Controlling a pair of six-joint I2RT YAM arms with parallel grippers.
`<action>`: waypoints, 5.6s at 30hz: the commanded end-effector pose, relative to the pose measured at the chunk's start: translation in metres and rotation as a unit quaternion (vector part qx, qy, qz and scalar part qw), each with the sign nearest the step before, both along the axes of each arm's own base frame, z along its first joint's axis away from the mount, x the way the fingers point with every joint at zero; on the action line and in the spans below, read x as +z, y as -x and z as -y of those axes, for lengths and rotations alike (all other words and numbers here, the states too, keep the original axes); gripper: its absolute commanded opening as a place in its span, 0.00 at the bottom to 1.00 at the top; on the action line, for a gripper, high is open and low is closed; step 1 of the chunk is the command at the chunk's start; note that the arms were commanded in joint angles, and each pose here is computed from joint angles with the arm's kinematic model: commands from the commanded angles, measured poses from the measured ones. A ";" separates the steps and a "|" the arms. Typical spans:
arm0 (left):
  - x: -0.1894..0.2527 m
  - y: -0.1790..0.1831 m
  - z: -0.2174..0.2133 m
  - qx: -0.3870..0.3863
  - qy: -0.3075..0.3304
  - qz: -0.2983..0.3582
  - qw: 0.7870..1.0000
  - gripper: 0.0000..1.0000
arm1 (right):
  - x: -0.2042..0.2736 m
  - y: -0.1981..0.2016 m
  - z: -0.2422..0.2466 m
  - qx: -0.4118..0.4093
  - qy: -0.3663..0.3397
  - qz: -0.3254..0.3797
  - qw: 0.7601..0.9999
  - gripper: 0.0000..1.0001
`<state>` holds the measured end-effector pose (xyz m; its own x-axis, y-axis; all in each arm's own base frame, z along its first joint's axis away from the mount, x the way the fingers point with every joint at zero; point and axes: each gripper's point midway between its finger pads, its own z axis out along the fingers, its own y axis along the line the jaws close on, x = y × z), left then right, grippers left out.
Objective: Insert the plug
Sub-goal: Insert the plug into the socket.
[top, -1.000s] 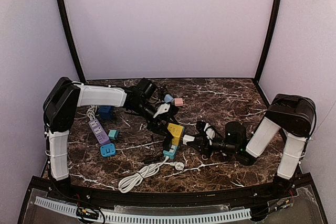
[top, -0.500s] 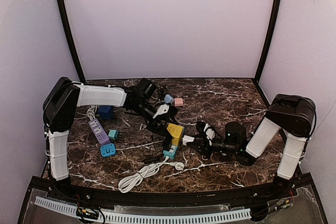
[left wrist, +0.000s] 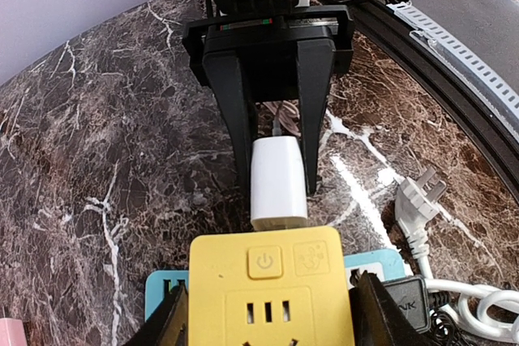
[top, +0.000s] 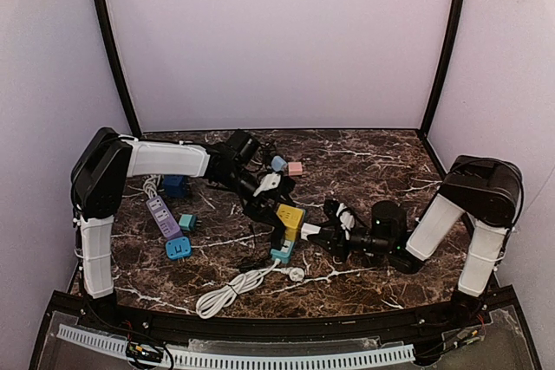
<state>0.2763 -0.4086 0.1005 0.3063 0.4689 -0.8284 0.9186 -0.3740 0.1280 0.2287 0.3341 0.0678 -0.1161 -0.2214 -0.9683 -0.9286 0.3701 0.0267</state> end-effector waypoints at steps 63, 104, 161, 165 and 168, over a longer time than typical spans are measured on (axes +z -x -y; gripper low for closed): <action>0.005 -0.025 -0.054 0.096 -0.049 -0.005 0.994 0.77 | 0.016 -0.008 -0.020 0.048 0.008 0.076 0.996 0.00; -0.032 0.018 -0.027 0.053 -0.020 -0.091 0.994 0.27 | 0.058 -0.022 -0.031 -0.033 -0.116 0.045 0.992 0.00; 0.002 0.038 -0.001 -0.045 -0.003 0.084 0.995 0.17 | -0.045 -0.043 -0.069 0.009 0.174 -0.043 0.984 0.10; -0.008 0.040 -0.012 -0.041 -0.034 0.087 0.995 0.17 | -0.038 -0.043 -0.063 -0.004 0.165 -0.038 0.986 0.17; -0.013 0.040 -0.022 -0.038 -0.056 0.095 0.993 0.17 | -0.035 -0.043 -0.058 -0.012 0.163 -0.033 0.986 0.28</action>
<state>0.2804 -0.3284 0.0271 0.3148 0.7861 -0.5319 0.9467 -0.3006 0.1161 0.3053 0.3989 0.0795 -0.1035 -0.4139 -0.9044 -0.8963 0.4329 -0.0956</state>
